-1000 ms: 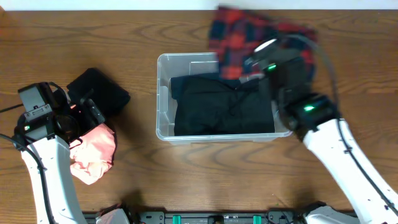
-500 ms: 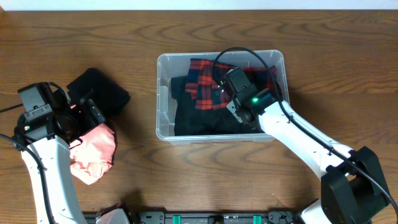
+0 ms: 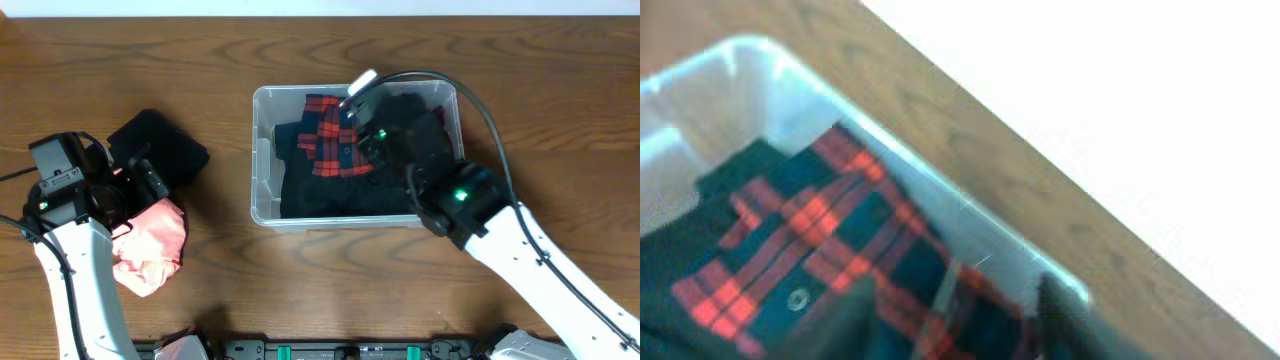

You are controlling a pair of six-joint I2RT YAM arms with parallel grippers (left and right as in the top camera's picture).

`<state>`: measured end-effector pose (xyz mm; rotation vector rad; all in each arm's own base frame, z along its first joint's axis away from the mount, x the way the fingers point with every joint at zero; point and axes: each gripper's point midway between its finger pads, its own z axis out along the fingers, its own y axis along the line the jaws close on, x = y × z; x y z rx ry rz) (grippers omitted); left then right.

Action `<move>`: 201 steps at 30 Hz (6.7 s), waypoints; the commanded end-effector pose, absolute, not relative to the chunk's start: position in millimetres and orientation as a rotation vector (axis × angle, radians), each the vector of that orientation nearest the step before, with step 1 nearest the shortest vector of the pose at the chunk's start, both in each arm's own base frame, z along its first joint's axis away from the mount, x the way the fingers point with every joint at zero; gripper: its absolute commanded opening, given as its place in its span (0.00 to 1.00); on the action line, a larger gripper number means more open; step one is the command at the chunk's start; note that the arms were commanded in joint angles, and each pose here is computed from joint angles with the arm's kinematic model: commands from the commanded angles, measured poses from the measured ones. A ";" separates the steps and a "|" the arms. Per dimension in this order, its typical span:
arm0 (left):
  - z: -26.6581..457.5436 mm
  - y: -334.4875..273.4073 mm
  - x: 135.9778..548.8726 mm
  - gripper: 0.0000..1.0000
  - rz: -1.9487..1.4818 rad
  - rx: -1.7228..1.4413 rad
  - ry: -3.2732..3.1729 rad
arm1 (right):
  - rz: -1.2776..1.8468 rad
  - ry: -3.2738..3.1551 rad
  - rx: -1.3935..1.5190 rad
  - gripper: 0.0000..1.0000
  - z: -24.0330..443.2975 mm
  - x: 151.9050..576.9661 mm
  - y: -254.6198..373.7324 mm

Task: Pack container
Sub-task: 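Lay the plaid shirt on top in the bin with the right gripper, then retract the right arm and grasp the pink shirt with the left gripper, then carry the pink shirt with the left gripper into the bin's left side, then move the left gripper back and grasp the black folded garment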

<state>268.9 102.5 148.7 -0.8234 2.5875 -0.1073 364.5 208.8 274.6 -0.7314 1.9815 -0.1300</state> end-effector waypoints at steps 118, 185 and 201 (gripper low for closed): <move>219.3 -146.0 345.1 0.98 -0.509 0.181 2.581 | -0.222 2.328 0.231 0.84 274.1 346.3 -43.5; 245.7 37.3 351.7 0.98 -0.110 -0.372 2.478 | -0.198 2.332 0.220 0.84 273.2 347.4 -39.9; 55.2 130.4 368.4 0.98 -0.507 -0.927 2.722 | -0.200 2.342 0.220 0.84 271.5 345.7 -40.0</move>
